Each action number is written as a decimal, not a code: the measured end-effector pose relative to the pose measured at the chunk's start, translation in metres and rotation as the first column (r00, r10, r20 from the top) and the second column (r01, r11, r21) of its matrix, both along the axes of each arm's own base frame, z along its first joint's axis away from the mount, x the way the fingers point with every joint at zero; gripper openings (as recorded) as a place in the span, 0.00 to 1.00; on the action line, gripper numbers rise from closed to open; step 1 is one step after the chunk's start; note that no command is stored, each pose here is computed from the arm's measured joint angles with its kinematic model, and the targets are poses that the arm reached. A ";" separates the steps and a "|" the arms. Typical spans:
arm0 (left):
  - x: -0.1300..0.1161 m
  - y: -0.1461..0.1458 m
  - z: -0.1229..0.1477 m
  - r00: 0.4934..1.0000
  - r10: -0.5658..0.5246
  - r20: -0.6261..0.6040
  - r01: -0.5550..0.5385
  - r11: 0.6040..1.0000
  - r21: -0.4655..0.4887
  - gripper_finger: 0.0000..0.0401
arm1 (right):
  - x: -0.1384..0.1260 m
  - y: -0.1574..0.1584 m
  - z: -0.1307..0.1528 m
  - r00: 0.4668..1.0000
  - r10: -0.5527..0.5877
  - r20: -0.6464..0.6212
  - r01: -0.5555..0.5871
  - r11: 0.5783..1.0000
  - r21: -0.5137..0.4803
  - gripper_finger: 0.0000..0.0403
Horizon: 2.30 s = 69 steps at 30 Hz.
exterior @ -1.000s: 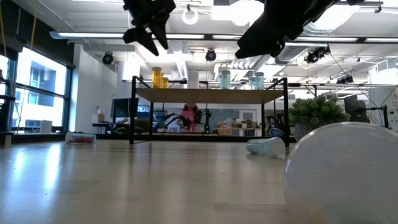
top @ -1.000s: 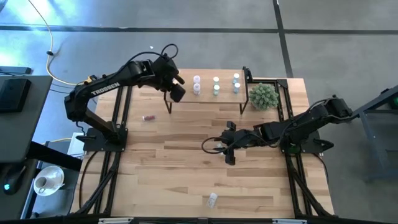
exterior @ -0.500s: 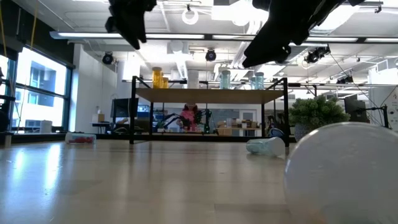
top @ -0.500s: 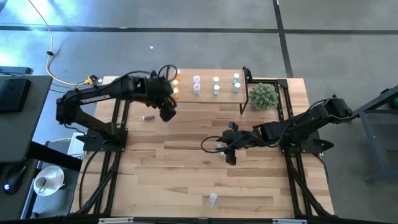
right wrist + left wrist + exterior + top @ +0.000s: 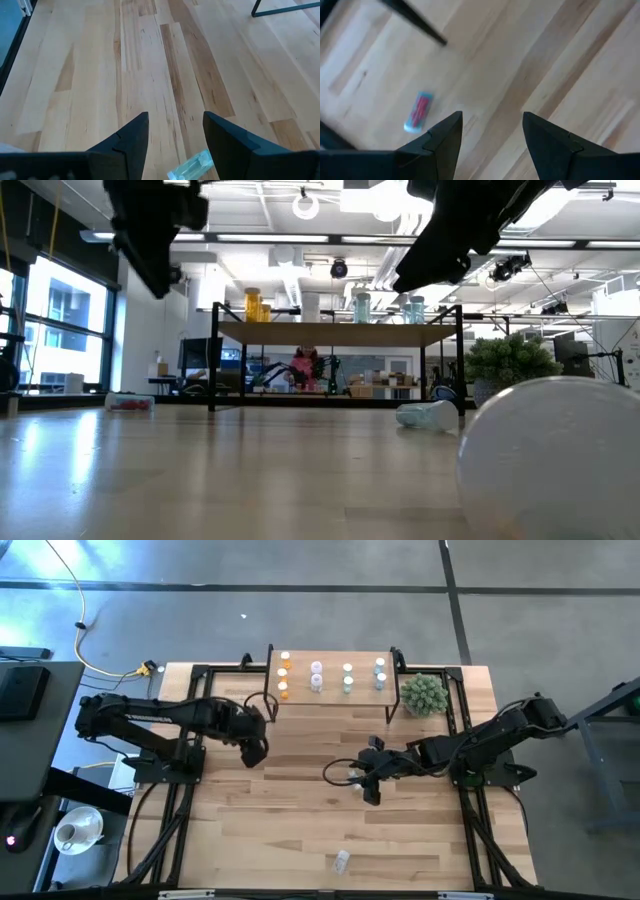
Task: Pick and place medicine bottles onto shelf by color
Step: Put the blue pill bottle on the shelf and aligned with the other blue pill bottles
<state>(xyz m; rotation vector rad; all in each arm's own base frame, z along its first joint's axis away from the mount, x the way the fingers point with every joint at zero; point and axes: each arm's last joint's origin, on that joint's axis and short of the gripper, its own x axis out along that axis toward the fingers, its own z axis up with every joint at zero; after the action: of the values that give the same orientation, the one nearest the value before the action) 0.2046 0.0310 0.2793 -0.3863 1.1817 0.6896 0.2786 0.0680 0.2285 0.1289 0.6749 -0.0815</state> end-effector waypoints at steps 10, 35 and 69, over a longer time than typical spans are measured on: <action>-0.017 0.000 -0.048 0.987 0.017 -0.162 -0.021 0.999 -0.025 0.49 | 0.000 0.000 0.000 1.000 0.000 0.000 0.000 1.000 0.000 0.44; -0.044 0.071 -0.087 0.947 0.152 -0.282 -0.165 0.986 -0.023 0.49 | 0.000 0.000 0.000 1.000 0.006 0.000 -0.006 1.000 -0.006 0.44; -0.019 0.095 -0.148 0.888 0.003 -0.460 -0.065 0.991 -0.120 0.49 | 0.000 0.000 0.000 1.000 0.005 0.000 -0.005 1.000 -0.006 0.44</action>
<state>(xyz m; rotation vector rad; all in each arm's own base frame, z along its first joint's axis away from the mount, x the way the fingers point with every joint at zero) 0.1858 0.1257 0.1315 -0.3651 1.6816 0.7591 0.2785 0.0680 0.2286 0.1208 0.6750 -0.0786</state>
